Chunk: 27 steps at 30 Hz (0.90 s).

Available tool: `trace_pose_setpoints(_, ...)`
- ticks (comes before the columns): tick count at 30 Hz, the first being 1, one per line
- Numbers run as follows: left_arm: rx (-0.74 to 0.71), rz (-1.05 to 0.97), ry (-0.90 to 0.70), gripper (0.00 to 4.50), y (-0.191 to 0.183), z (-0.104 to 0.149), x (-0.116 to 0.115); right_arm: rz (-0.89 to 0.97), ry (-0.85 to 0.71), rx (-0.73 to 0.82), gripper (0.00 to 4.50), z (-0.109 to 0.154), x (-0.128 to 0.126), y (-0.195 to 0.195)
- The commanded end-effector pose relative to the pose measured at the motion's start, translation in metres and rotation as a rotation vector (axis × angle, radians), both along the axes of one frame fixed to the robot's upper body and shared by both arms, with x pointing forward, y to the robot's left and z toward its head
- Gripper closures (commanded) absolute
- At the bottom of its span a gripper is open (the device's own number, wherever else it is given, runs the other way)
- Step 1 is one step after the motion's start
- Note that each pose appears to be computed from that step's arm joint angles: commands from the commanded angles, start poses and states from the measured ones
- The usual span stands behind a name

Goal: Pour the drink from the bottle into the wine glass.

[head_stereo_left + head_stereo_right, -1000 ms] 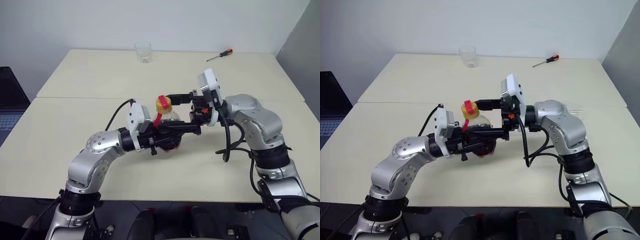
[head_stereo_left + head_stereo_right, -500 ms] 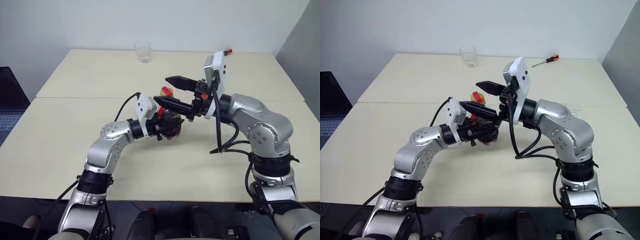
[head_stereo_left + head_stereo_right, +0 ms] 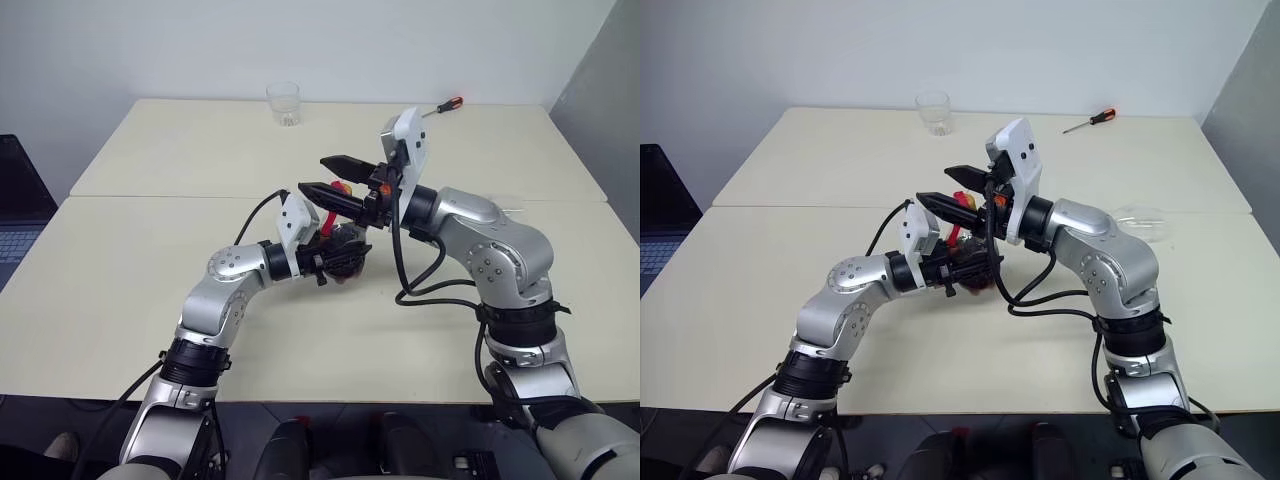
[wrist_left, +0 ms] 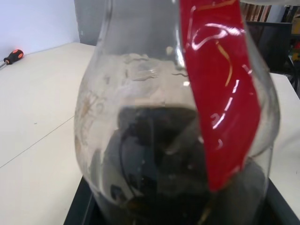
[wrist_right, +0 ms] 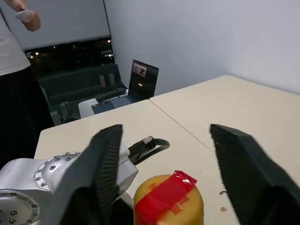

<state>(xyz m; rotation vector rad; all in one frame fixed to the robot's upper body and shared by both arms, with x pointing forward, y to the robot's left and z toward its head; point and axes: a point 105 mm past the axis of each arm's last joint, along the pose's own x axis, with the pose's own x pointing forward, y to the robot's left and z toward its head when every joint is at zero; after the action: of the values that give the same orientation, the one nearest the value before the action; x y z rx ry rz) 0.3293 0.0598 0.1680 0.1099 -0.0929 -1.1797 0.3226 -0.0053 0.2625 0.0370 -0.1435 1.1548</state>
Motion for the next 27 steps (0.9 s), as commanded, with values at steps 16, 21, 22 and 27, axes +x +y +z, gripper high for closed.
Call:
trace_pose_setpoints(16, -0.043, -0.101, -0.072, 2.48, 0.000, 0.025, -0.036, 0.245, -0.106, -0.007, 3.23, 0.015, -0.024, -0.002)
trace_pose_setpoints(21, -0.053, -0.154, -0.084, 2.48, 0.000, 0.031, -0.065, 0.400, -0.117, -0.015, 3.23, 0.017, -0.034, -0.005)
trace_pose_setpoints(22, -0.058, -0.158, -0.092, 2.48, 0.000, 0.033, -0.069, 0.440, -0.116, -0.025, 3.23, 0.017, -0.037, -0.004)
trace_pose_setpoints(27, -0.073, -0.160, -0.156, 2.48, 0.005, 0.044, -0.079, 0.619, -0.114, -0.062, 3.23, 0.016, -0.054, 0.003)
